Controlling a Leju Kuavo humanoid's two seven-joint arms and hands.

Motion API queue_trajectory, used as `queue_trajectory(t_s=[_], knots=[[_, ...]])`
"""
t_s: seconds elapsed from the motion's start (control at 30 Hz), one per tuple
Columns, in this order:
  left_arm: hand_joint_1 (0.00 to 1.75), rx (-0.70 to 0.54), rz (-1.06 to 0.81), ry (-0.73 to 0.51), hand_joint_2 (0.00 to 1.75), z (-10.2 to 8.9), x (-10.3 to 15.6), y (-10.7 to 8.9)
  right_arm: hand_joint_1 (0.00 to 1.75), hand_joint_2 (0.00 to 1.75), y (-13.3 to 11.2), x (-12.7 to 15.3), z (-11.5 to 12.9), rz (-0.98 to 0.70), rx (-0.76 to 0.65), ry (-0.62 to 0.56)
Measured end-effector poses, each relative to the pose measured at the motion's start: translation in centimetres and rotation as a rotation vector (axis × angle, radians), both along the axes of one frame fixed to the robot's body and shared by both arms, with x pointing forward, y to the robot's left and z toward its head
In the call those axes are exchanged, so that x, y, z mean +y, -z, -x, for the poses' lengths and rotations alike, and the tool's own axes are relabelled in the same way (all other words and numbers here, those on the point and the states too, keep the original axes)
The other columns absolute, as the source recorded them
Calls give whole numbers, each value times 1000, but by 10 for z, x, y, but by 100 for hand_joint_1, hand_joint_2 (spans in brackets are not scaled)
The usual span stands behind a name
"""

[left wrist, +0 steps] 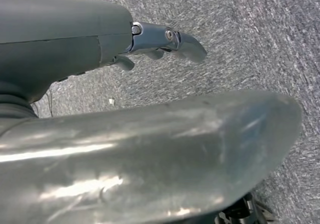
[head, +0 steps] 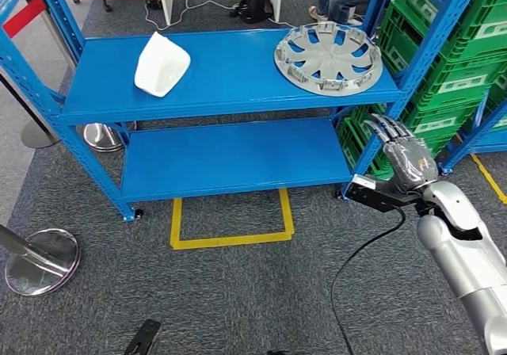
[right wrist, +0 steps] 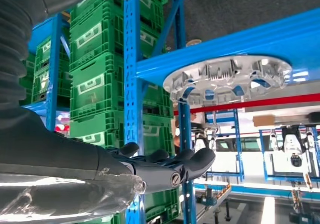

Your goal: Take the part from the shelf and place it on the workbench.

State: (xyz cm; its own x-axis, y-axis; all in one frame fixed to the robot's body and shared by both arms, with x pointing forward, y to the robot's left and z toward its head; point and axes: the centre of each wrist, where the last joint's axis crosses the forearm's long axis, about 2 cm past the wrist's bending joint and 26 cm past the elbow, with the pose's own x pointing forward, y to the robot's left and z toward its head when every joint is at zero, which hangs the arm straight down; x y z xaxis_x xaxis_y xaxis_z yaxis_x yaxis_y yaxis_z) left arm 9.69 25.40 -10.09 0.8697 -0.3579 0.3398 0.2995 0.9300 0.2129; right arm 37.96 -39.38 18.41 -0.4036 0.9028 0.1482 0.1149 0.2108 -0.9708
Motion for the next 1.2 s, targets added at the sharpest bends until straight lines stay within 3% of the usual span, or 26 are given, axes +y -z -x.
queue_trajectory(t_s=[1.2], knots=[[0,7,2,2,0,2,-2,0,0,175,9,-13,15,0,4,18]])
